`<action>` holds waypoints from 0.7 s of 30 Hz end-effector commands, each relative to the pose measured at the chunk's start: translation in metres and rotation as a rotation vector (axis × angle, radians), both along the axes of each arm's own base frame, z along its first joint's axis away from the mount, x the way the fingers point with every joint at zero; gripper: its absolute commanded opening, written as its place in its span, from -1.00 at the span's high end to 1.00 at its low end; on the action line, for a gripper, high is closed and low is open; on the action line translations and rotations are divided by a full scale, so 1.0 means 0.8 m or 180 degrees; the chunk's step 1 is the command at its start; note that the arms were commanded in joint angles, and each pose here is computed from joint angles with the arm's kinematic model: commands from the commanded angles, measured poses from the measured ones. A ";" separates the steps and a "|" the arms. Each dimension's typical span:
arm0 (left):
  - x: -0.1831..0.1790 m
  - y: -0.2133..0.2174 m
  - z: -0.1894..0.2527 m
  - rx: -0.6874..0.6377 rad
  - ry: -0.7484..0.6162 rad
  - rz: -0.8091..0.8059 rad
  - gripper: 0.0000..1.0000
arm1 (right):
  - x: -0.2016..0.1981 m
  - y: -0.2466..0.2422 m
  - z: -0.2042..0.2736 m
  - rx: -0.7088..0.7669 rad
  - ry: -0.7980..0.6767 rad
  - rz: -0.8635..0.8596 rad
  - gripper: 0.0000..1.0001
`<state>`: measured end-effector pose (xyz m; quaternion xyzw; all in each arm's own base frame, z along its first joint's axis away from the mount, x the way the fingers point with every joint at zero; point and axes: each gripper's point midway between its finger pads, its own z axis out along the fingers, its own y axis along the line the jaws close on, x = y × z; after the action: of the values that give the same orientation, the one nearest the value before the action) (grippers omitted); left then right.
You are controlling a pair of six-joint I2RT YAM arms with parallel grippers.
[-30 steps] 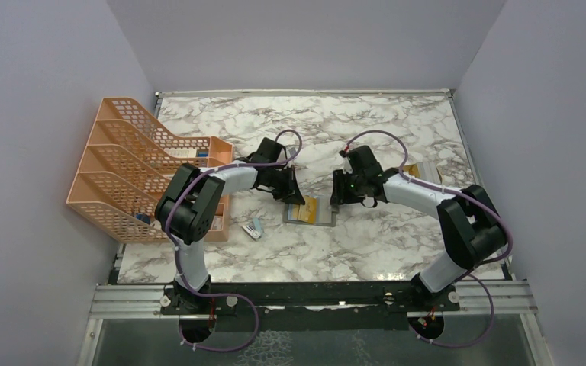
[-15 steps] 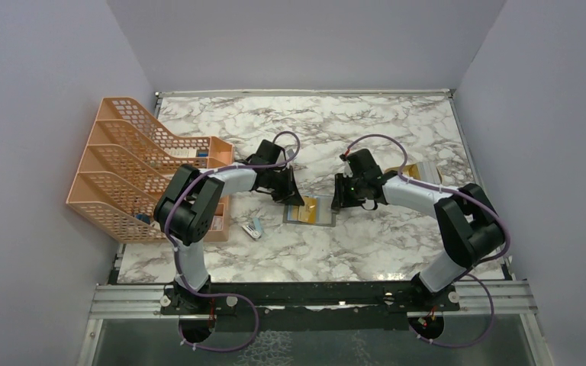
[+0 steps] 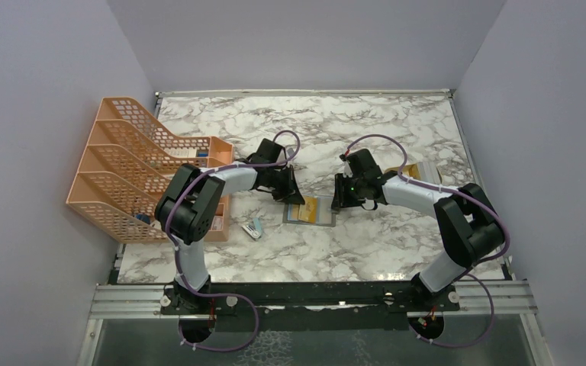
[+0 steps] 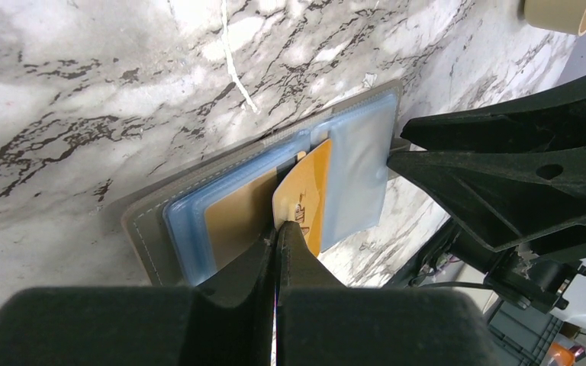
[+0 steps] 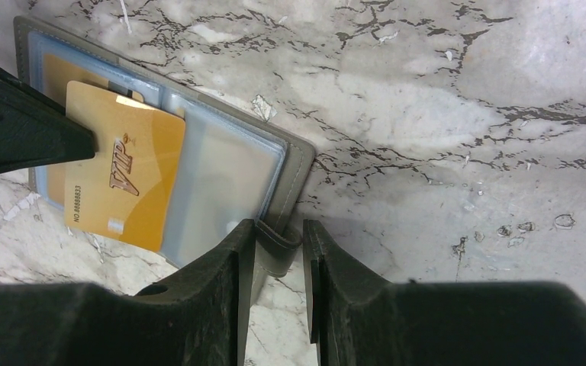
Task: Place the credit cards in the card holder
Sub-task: Insert the credit card into the card holder.
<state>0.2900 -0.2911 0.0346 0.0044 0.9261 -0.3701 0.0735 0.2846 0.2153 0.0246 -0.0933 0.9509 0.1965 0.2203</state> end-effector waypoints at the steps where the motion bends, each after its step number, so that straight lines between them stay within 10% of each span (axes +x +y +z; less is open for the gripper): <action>1: 0.002 0.004 -0.021 0.0173 0.0054 0.0034 1.00 | 0.001 0.002 -0.007 0.0025 0.0018 -0.0004 0.42; 21: -0.011 -0.006 -0.024 0.0111 0.0072 0.0012 1.00 | 0.001 0.005 -0.003 0.0086 0.0031 -0.0044 0.42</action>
<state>0.2913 -0.3004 0.0346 0.0104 0.9237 -0.3754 0.0755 0.2857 0.2159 0.0247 -0.0919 0.9504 0.1975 0.2219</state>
